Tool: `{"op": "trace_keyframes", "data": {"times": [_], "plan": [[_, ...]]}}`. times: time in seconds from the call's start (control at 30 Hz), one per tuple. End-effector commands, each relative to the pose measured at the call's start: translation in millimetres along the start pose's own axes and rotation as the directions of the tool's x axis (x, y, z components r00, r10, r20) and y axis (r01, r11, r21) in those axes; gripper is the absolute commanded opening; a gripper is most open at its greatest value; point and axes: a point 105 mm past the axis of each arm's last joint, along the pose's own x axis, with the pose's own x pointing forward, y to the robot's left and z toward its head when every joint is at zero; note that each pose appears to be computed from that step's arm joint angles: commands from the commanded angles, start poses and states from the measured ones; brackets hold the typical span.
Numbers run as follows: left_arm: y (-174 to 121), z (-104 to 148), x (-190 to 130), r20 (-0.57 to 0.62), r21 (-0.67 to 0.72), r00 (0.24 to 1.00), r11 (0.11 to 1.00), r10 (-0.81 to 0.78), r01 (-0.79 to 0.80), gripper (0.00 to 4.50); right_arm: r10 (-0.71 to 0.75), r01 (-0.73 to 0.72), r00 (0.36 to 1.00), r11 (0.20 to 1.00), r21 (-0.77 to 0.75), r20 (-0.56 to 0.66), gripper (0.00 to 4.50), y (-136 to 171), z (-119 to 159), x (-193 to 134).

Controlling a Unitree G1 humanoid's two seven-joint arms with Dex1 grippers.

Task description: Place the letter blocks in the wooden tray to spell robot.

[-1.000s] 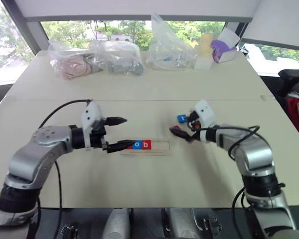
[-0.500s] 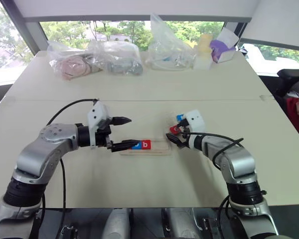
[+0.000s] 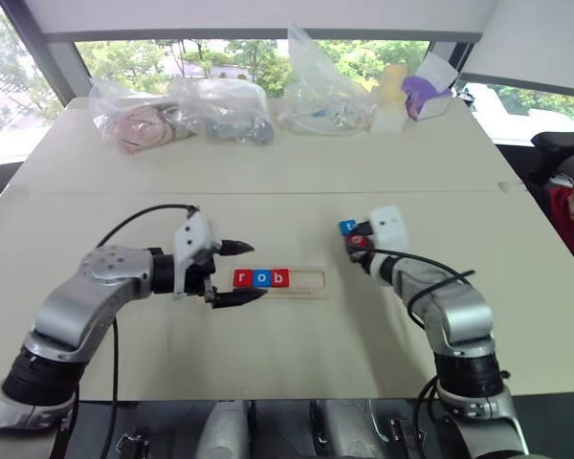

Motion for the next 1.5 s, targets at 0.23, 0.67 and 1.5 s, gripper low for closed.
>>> {"op": "trace_keyframes", "data": {"times": [0.23,0.67,1.5], "plan": [[-0.7,16.9,25.8,0.048,0.099,0.991,0.988,-0.126,0.121,4.50,-0.155,0.155,0.988,0.979,0.134,-0.011,1.14,-0.7,-6.0,-42.4],[10.2,19.7,26.0,0.063,0.087,0.990,0.989,-0.125,0.120,4.50,-0.151,0.160,0.986,0.977,0.143,-0.070,4.44,-9.4,-19.8,-34.2],[-20.4,21.3,-33.1,-0.045,-0.028,0.995,0.996,-0.084,0.082,4.50,0.654,-0.639,0.739,0.605,-0.475,-0.162,4.44,-61.8,-38.3,-22.7]]}}
